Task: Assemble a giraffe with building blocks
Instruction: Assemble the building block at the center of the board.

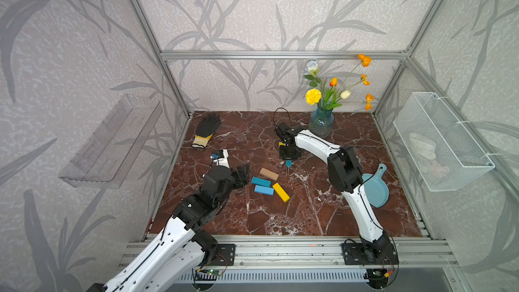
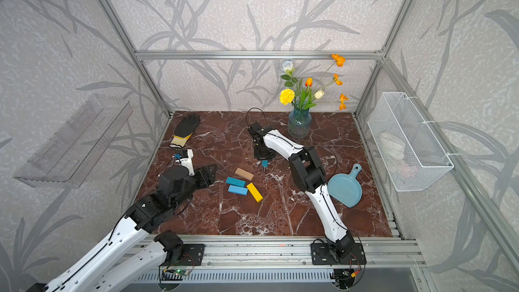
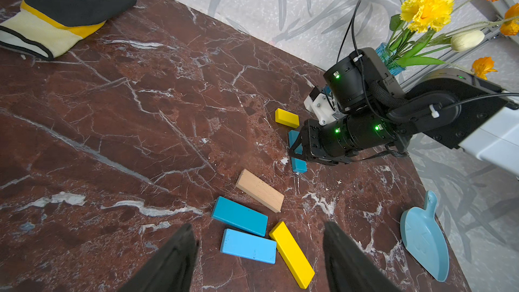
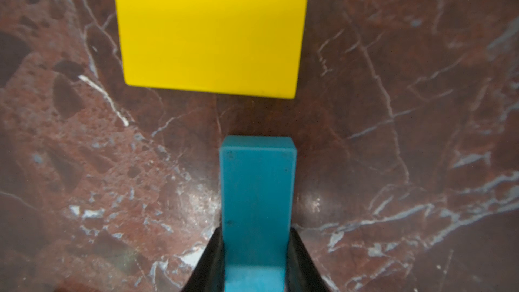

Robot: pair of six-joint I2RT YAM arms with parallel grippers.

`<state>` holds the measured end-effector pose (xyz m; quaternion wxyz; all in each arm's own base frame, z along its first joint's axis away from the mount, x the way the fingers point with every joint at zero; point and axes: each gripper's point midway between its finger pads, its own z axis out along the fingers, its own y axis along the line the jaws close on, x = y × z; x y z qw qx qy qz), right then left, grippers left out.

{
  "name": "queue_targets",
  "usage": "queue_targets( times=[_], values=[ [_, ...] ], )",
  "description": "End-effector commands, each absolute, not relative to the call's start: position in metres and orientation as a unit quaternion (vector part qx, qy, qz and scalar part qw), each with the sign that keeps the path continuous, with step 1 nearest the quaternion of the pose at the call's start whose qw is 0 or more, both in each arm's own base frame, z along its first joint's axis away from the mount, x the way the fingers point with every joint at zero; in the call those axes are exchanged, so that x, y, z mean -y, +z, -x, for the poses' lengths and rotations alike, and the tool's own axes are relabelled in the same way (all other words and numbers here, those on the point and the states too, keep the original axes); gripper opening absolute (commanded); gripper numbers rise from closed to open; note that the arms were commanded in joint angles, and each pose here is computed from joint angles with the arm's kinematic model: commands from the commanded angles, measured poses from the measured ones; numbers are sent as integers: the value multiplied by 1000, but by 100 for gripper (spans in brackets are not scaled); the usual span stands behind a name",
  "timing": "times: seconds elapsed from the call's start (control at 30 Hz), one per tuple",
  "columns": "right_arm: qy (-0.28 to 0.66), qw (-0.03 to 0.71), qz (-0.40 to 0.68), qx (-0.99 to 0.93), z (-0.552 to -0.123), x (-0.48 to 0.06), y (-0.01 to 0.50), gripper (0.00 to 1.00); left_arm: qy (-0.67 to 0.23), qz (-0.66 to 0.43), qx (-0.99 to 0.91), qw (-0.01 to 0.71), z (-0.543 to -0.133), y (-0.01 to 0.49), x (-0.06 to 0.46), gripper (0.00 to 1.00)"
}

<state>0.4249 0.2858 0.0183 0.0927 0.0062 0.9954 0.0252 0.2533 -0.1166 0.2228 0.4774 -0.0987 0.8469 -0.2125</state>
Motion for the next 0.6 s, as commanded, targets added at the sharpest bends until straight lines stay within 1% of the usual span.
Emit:
queue_targets(
  times=[0.0, 0.17, 0.57],
  values=[
    [-3, 76, -13, -997, -424, -277, -1, 18, -217, 93, -839, 490, -256, 234, 119, 73],
    [-7, 76, -13, -997, -427, -277, -5, 20, -223, 92, -837, 491, -257, 236, 121, 73],
    [-14, 72, -14, -997, -434, -280, -10, 21, -220, 88, -841, 486, -259, 233, 123, 73]
  ],
)
